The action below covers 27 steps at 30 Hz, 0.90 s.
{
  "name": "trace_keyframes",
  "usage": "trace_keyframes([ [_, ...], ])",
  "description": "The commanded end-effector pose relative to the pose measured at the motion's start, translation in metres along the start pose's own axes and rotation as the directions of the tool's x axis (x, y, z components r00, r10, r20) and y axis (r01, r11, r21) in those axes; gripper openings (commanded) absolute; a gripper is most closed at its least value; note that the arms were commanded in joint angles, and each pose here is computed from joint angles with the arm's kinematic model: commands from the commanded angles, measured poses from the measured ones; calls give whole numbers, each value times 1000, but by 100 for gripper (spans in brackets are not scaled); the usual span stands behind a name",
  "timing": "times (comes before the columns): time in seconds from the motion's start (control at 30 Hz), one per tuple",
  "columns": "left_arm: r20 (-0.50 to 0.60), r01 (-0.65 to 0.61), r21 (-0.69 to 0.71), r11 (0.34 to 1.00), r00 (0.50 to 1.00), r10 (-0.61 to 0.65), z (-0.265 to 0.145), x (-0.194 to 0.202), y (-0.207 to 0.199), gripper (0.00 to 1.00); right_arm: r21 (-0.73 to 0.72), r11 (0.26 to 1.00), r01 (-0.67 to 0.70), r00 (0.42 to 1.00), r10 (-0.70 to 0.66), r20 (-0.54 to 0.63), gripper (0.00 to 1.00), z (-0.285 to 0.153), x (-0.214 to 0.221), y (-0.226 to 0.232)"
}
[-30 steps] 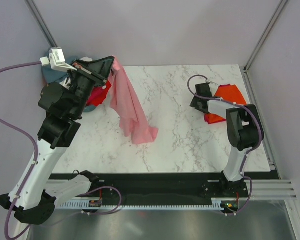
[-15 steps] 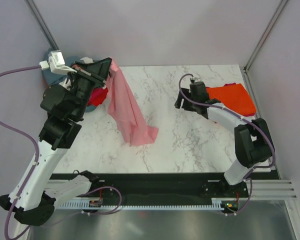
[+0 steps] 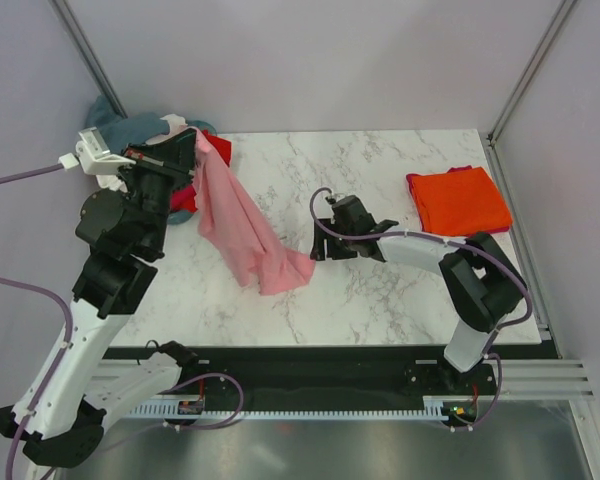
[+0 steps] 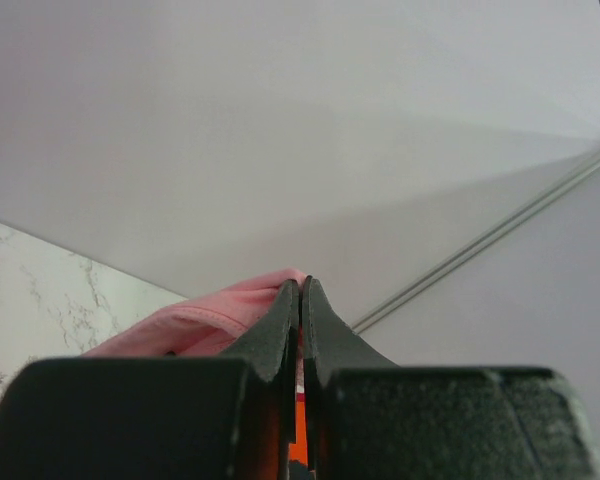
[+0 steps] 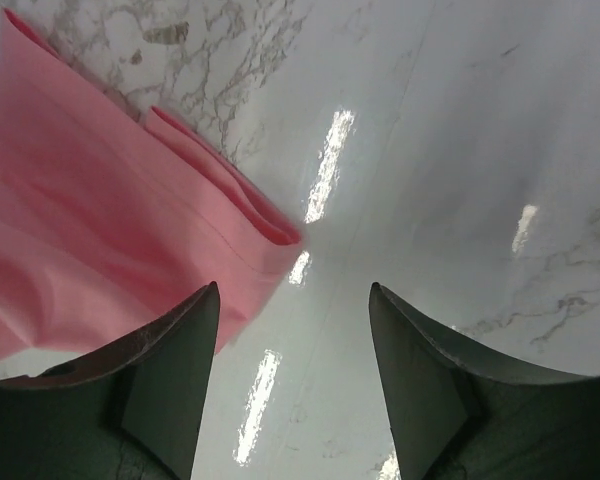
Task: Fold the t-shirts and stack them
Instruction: Move the tshirt to the center of the board
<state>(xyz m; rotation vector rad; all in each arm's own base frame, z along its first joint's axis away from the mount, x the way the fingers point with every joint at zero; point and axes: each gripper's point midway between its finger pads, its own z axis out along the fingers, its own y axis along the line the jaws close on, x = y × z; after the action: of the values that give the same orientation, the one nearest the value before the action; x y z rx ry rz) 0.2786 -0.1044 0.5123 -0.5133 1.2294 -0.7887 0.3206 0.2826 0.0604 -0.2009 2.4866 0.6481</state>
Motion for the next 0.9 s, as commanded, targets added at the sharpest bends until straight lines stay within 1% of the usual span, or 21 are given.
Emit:
trace_keyframes([
  [0.0,97,59,-4,998,994,-59,-2,-25,-4,2,-28,1000,15,1000,-16,-23,70,14,4,16],
  [0.2,118,56,-17,998,992,-54,-6,-31,-1,2,-11,1000,26,997,-27,-77,66,33,25,21],
  [0.33,120,53,-24,998,992,-49,-6,-31,1,2,-9,1000,23,997,-24,-74,57,39,26,26],
  [0.37,121,53,-23,998,991,-50,-6,-31,1,2,-10,1000,23,997,-24,-73,50,40,25,26],
  [0.43,122,48,-28,998,992,-44,-5,-31,2,2,-19,1000,23,998,-24,-62,40,40,19,31],
  [0.47,123,45,-30,999,992,-41,-5,-31,2,2,-21,999,26,998,-27,-60,28,40,18,32],
  [0.5,128,45,-34,998,991,-40,-5,-32,3,2,-6,1000,29,999,-29,-45,21,39,12,30],
  [0.53,131,40,-43,998,991,-34,-4,-32,5,2,24,999,42,999,-41,-16,10,35,1,28],
  [0.57,130,38,-45,998,991,-32,-4,-31,6,2,20,998,51,999,-51,-10,6,33,-1,29],
  [0.6,134,36,-61,997,991,-28,-3,-30,9,2,79,995,55,998,-57,22,2,28,-16,19],
  [0.63,139,36,-74,997,990,-25,-1,-28,13,2,99,993,58,997,-63,53,0,19,-29,17],
  [0.67,138,32,-95,995,990,-19,2,-23,19,2,137,989,65,995,-74,63,0,11,-37,10],
  [0.7,151,32,-122,992,988,-14,3,-23,25,2,164,985,56,992,-74,104,0,3,-53,5],
  [0.73,142,21,-145,989,990,0,9,-16,30,2,179,983,28,986,-56,158,0,-14,-75,-4],
  [0.77,136,12,-160,987,991,10,12,-11,34,2,189,982,7,981,-44,191,0,-25,-87,-10],
  [0.8,129,4,-170,986,991,18,16,-7,36,2,220,975,-35,974,-16,228,0,-38,-101,-29],
  [0.83,114,-6,-181,984,993,27,21,0,39,2,215,975,-65,956,-1,293,0,-62,-119,-32],
  [0.87,104,-14,-185,983,994,33,25,5,40,2,226,969,-100,947,23,320,0,-74,-123,-42],
])
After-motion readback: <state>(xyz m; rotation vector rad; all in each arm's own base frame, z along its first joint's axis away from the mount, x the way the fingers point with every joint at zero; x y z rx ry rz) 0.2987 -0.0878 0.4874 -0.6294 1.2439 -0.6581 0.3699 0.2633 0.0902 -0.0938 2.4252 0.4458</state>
